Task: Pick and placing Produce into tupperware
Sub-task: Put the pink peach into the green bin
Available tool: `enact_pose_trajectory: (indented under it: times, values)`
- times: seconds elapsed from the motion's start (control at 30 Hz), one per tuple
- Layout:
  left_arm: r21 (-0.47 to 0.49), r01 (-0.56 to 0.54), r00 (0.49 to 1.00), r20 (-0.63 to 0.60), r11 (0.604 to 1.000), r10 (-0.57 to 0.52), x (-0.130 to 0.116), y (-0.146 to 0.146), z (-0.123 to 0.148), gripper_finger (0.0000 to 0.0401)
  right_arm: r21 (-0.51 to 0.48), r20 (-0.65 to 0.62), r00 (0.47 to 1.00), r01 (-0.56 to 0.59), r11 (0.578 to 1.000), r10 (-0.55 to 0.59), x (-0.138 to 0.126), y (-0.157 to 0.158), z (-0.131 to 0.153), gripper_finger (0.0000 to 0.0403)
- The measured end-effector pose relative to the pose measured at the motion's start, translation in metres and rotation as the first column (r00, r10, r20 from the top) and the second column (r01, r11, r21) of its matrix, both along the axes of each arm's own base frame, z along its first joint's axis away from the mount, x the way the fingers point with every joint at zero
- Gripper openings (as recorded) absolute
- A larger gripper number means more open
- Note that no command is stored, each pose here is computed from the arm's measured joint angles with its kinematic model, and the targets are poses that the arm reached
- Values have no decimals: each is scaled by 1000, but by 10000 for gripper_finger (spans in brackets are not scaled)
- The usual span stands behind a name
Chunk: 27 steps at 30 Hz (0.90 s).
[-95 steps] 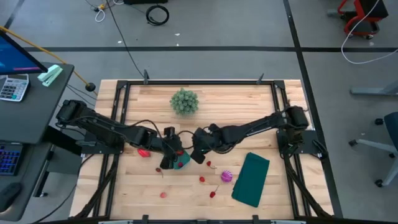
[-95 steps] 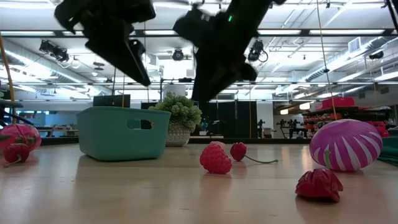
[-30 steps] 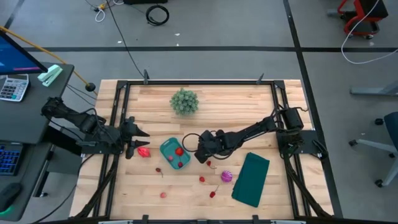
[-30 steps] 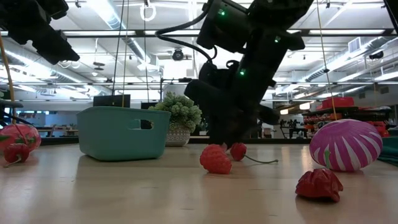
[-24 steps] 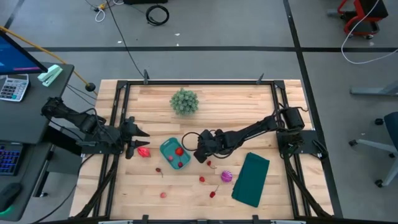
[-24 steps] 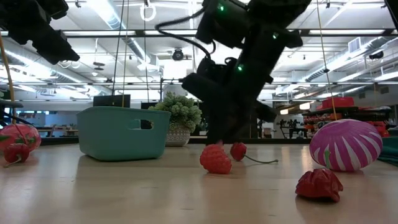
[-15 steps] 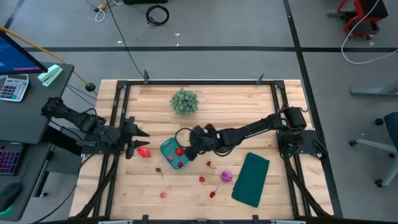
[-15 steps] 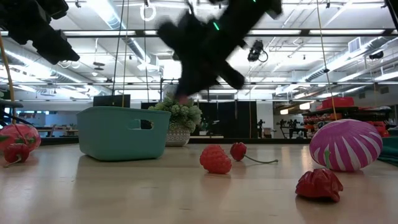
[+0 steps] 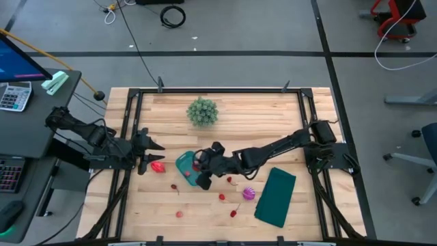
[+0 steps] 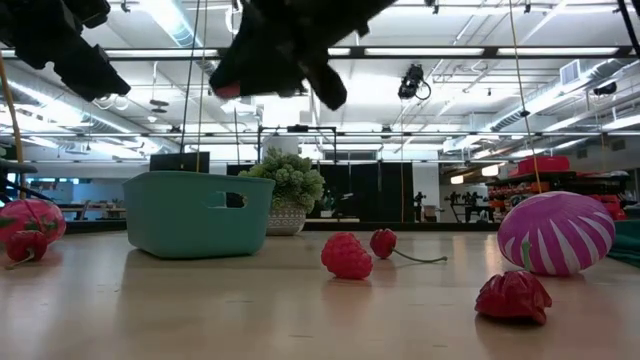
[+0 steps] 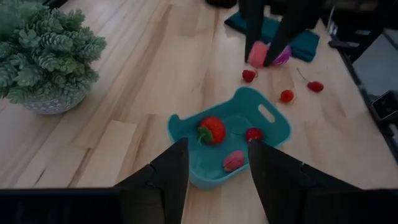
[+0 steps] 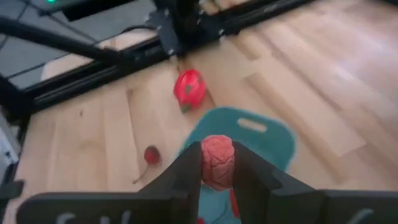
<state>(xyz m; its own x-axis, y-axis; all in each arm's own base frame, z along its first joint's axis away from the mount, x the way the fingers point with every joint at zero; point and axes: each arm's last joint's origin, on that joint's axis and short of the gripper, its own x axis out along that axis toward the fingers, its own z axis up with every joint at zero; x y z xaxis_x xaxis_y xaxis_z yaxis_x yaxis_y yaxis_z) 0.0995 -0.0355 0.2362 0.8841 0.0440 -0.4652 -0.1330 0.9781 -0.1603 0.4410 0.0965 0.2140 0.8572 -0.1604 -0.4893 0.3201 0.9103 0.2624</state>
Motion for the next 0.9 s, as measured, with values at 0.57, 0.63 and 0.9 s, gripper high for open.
enact_pose_trajectory:
  times: [0.57,0.63,0.9]
  values:
    - [17,26,997,77,1000,-27,4,-2,7,172,106,-121,986,-102,989,115,14,-2,-57,83]
    - [27,30,997,75,999,-32,4,-2,7,172,100,-123,986,-99,990,111,14,-2,-57,85]
    - [41,36,996,75,998,-39,4,-2,7,172,75,-126,989,-74,994,83,13,-3,-56,124]
